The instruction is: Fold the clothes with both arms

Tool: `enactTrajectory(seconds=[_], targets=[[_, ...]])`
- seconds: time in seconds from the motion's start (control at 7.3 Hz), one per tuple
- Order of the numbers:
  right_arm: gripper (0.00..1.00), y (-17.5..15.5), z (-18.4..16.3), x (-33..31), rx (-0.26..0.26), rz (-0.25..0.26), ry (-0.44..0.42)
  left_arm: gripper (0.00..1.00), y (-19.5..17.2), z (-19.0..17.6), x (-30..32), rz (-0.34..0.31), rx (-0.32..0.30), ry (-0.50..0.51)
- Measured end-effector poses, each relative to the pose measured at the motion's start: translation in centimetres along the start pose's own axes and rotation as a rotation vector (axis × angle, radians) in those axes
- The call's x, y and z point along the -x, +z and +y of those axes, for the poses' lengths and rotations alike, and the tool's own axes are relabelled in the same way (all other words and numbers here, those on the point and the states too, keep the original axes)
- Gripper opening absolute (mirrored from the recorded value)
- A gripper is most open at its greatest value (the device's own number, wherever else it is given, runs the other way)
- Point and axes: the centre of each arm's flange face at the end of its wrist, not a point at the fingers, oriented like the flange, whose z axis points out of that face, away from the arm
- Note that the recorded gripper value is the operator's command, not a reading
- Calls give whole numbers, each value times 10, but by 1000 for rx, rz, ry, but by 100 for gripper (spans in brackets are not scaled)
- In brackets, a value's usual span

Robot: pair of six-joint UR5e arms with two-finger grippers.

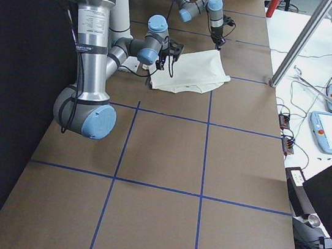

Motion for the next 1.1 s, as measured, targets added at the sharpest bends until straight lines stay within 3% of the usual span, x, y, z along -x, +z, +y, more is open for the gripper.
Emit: enactTrajectory(seconds=[0.27, 0.55, 0.68, 0.82, 1.1], targets=[[100, 0, -3, 0, -6, 0, 5, 0, 17, -24, -26, 104, -30, 88], [100, -1, -8, 0, -15, 0, 7, 0, 25, -25, -45, 178, -30, 135], [100, -2, -10, 0, -18, 0, 7, 61, 30, -26, -48, 188, -30, 151], [100, -1, -10, 0, -19, 0, 6, 100, 33, -27, -46, 188, -34, 175], [100, 3, -14, 1, -25, 5, 9, 100, 42, -34, -27, 173, -41, 215]])
